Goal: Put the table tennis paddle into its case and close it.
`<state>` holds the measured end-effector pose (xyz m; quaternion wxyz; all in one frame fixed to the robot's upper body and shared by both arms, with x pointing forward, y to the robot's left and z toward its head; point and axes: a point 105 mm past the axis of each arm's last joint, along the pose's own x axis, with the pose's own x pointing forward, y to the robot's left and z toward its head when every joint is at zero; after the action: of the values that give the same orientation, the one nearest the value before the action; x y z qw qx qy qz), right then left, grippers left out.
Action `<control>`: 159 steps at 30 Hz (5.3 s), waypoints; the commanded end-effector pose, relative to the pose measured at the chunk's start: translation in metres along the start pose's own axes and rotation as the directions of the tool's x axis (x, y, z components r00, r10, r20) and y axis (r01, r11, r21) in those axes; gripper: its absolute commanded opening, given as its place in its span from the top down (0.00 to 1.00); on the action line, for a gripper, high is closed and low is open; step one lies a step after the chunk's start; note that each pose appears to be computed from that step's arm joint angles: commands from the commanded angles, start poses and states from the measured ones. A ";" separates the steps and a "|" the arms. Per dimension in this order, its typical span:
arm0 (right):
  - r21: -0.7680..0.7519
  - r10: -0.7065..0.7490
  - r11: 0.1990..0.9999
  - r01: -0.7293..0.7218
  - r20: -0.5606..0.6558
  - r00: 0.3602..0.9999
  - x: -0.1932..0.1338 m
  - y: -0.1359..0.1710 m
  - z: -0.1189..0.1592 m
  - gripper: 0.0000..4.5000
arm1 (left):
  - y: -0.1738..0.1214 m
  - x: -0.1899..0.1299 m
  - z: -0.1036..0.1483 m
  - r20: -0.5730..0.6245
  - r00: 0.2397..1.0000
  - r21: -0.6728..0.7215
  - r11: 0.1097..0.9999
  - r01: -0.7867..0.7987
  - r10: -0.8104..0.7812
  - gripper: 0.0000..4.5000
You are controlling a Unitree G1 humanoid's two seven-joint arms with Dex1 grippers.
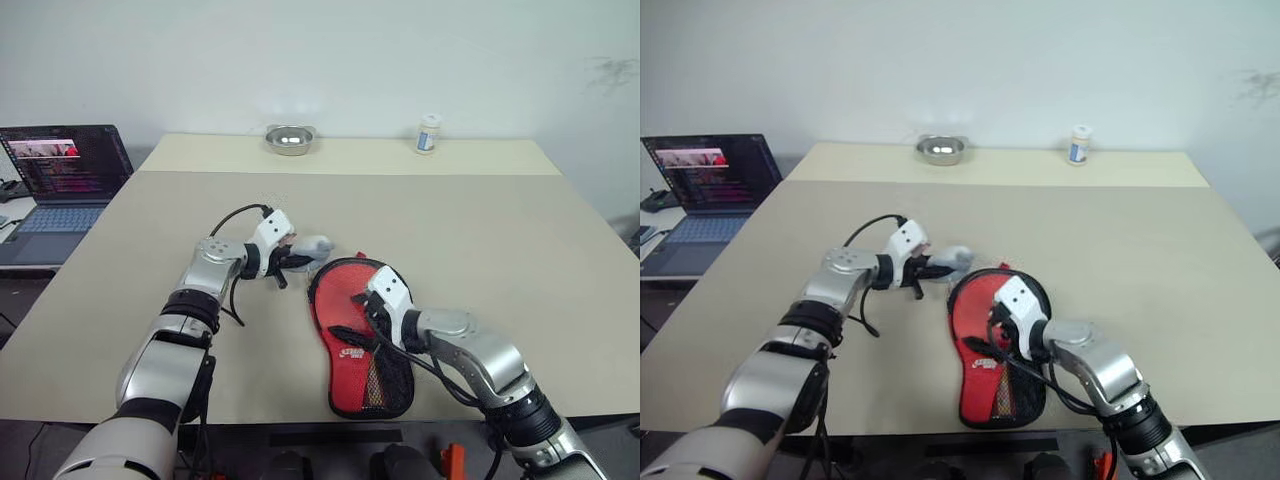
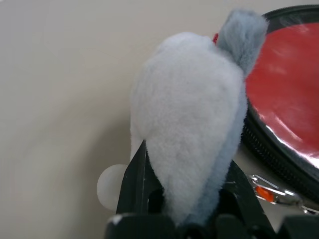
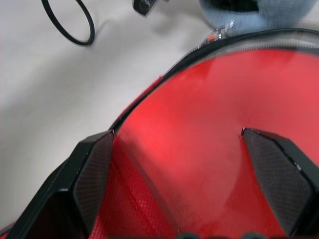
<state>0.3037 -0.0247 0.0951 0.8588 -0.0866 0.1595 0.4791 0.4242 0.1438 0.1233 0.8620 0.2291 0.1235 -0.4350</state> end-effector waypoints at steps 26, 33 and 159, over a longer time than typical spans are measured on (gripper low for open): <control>0.097 0.091 0.993 -0.070 -0.235 0.968 -0.007 0.022 -0.058 0.00 | -0.003 0.076 0.065 -0.099 0.930 0.648 0.732 -0.210 0.354 0.91; 0.114 0.130 0.988 -0.101 -0.292 0.947 -0.020 0.037 -0.070 0.00 | -0.034 0.104 0.120 0.065 0.944 0.672 0.685 -0.282 0.325 0.91; -0.034 -0.450 0.893 0.449 -0.086 0.889 -0.108 -0.168 0.020 0.21 | -0.131 0.070 0.017 0.099 0.852 0.095 0.857 0.506 -0.514 0.00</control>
<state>0.3947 -0.1920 0.1376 0.9342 -0.1384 0.1919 0.2669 0.3663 0.0163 0.0924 0.7215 0.1891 0.0772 -0.6616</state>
